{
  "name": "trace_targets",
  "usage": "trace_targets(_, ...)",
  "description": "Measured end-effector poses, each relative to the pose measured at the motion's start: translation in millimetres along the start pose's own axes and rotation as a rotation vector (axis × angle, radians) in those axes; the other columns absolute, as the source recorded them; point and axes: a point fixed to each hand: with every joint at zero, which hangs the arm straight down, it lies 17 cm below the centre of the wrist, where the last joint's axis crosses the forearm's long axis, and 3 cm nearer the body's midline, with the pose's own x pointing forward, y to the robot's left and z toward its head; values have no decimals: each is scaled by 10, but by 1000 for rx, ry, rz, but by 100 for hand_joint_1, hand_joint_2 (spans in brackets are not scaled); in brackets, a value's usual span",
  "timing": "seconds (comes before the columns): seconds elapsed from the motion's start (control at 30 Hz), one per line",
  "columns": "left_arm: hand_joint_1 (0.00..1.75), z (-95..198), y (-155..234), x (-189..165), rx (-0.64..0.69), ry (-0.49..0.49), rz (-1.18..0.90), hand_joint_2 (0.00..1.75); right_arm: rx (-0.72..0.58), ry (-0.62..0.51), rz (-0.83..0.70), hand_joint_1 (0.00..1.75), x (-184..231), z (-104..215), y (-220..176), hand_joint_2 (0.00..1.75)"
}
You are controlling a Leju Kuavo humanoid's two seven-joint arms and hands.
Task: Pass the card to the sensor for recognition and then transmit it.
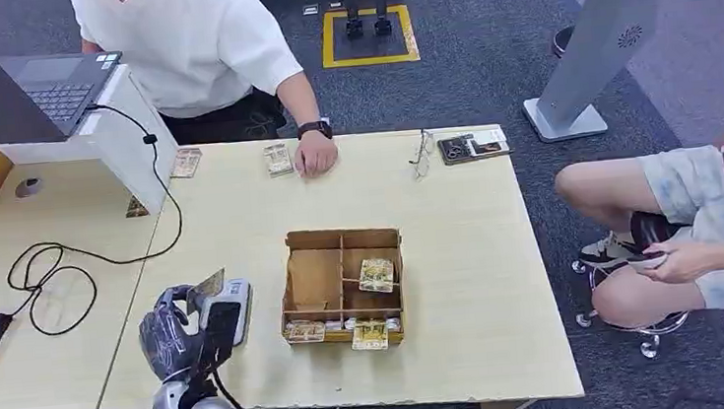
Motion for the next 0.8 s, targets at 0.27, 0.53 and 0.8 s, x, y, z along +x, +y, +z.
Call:
trace_targets(0.27,175,112,-260,-32,-91,56,-56,175,0,0,0,0,-1,0,-1,175)
trace_targets(0.53,175,203,-494,-144,-179,89,-118,175,0,3,1,0,-6,-3,-15,175)
trace_targets(0.8,175,211,-567,-188,-213,73,-176,175,-4,-1,1,0,22,-8,-51,175)
